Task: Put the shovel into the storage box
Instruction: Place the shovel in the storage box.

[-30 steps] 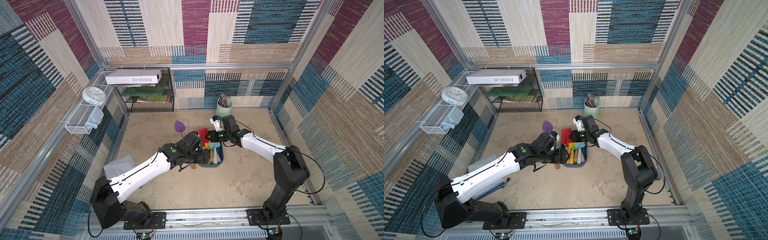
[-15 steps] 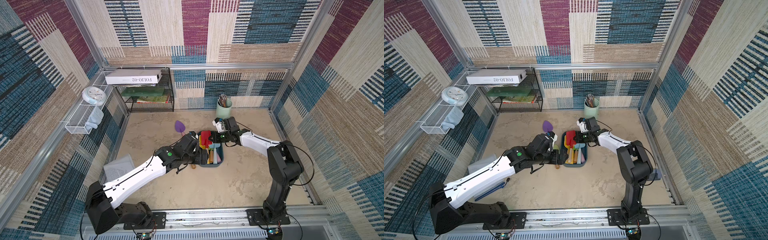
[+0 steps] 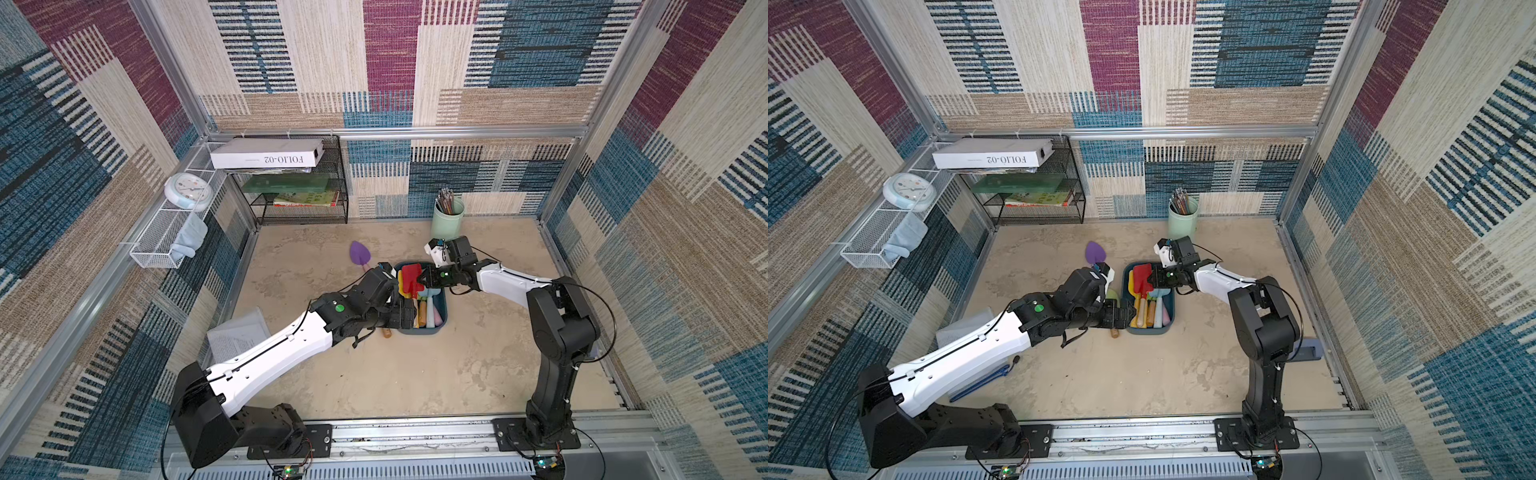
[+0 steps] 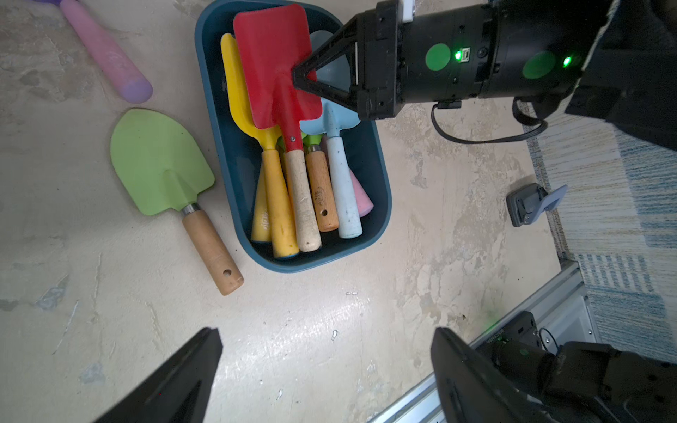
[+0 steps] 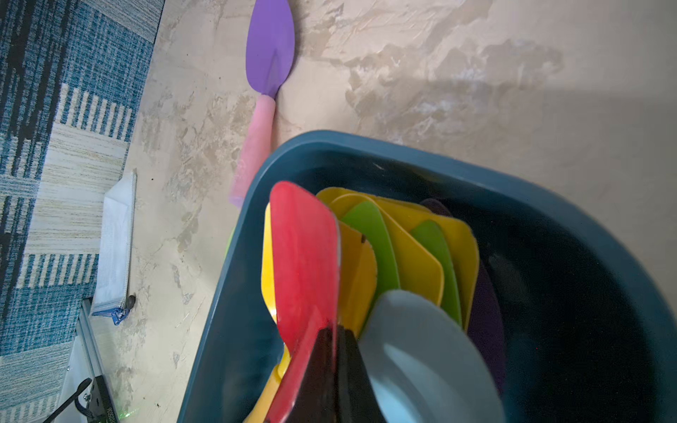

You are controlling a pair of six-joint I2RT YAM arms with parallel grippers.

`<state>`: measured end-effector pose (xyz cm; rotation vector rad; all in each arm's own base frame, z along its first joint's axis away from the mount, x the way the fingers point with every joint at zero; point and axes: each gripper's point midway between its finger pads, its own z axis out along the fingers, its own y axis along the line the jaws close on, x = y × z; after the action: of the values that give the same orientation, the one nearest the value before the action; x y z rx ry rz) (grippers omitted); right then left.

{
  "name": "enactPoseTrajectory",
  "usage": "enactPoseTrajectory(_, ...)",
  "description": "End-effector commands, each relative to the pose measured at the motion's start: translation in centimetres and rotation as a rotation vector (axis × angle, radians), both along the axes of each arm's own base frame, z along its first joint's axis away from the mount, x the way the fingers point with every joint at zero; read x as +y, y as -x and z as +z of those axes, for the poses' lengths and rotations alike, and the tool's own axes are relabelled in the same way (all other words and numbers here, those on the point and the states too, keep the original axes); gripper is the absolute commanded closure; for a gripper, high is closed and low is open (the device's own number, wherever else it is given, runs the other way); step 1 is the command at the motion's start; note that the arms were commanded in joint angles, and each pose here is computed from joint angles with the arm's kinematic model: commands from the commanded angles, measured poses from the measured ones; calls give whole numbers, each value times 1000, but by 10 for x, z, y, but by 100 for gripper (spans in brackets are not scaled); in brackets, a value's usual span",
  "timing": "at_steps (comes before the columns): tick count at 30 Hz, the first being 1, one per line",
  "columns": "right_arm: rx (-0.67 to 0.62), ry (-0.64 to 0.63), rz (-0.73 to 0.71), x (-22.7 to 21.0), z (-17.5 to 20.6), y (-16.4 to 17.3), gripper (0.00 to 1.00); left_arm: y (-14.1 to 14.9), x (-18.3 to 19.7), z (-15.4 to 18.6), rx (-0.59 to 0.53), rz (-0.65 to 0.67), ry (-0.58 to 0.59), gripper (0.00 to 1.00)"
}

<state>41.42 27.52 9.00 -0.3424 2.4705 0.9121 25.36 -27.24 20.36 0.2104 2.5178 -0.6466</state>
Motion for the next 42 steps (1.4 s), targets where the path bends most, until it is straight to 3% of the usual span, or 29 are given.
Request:
enactPoseTrajectory(1, -12, -5, 12, 2, -1, -1, 100, -3, -2, 3, -20, -3, 7, 6)
enactPoseTrajectory(3, -8, -3, 9, 1, -2, -1, 100, -3, -2, 3, -18, -4, 5, 6)
enactPoseTrajectory(9, -8, 12, 0, -1, -3, -1, 80, -3, -3, 2, -14, -7, 7, 6)
enactPoseTrajectory(13, -11, 25, -6, -4, -2, -1, 74, -2, -4, 1, -11, -10, 7, 6)
enactPoseTrajectory(28, -68, 91, -38, -20, 26, 4, 71, -11, 6, -12, 14, 51, -67, 7)
enactPoseTrajectory(35, -129, 118, -53, -32, 56, 12, 71, -30, 36, -25, 62, 176, -102, 7)
enactPoseTrajectory(42, -158, 93, 7, -29, 74, 25, 73, -61, 83, -47, 192, 343, -124, 9)
